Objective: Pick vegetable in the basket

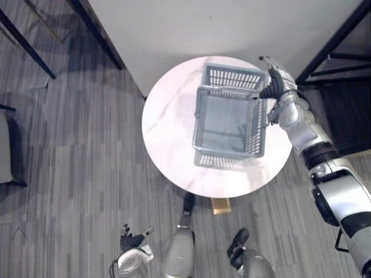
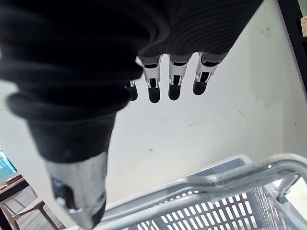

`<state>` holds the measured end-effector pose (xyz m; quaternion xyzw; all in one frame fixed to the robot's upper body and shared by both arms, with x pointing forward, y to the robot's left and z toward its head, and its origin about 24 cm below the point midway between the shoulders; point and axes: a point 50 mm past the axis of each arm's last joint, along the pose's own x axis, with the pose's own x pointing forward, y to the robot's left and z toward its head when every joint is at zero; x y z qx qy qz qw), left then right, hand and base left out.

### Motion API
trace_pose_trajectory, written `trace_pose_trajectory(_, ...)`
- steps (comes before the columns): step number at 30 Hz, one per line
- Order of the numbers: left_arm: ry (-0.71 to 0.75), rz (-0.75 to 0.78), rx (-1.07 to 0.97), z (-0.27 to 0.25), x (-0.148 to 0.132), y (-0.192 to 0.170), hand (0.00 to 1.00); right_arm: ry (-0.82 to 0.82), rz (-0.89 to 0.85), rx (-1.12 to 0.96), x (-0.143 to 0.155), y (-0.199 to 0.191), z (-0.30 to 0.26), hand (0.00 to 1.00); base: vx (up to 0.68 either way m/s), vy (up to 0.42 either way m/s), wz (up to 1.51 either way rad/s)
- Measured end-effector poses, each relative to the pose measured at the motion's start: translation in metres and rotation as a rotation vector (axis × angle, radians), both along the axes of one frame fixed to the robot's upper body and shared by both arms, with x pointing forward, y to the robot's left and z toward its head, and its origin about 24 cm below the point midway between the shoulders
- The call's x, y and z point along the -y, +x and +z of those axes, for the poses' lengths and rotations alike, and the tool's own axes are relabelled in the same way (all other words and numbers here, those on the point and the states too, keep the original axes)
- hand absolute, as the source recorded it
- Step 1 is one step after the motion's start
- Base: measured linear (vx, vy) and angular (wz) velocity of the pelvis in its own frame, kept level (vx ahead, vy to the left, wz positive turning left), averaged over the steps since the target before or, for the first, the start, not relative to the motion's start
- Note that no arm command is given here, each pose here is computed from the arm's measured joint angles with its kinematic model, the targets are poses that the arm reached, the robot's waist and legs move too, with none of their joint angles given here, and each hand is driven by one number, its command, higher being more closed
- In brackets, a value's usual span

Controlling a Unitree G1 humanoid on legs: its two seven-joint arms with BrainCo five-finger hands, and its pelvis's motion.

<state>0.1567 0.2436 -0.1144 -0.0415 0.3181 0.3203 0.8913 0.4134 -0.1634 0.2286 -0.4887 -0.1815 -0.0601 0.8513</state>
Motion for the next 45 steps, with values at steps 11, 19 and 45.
trace_pose_trajectory(11, -0.018, -0.007, 0.044, 0.005, 0.005, 0.013, 0.0, 0.017, -0.012, 0.018, -0.005, 0.004, 0.011, 0.0, 0.01, -0.015, 0.06)
trace_pose_trajectory(19, -0.013, -0.018, 0.075, 0.01, 0.007, 0.022, 0.0, -0.014, -0.014, 0.025, -0.01, 0.005, 0.014, 0.0, 0.01, -0.019, 0.05)
trace_pose_trajectory(45, -0.036, -0.061, 0.177, 0.023, 0.017, 0.041, 0.0, -0.361, -0.111, 0.034, 0.015, 0.006, 0.02, 1.0, 0.02, -0.039, 0.07)
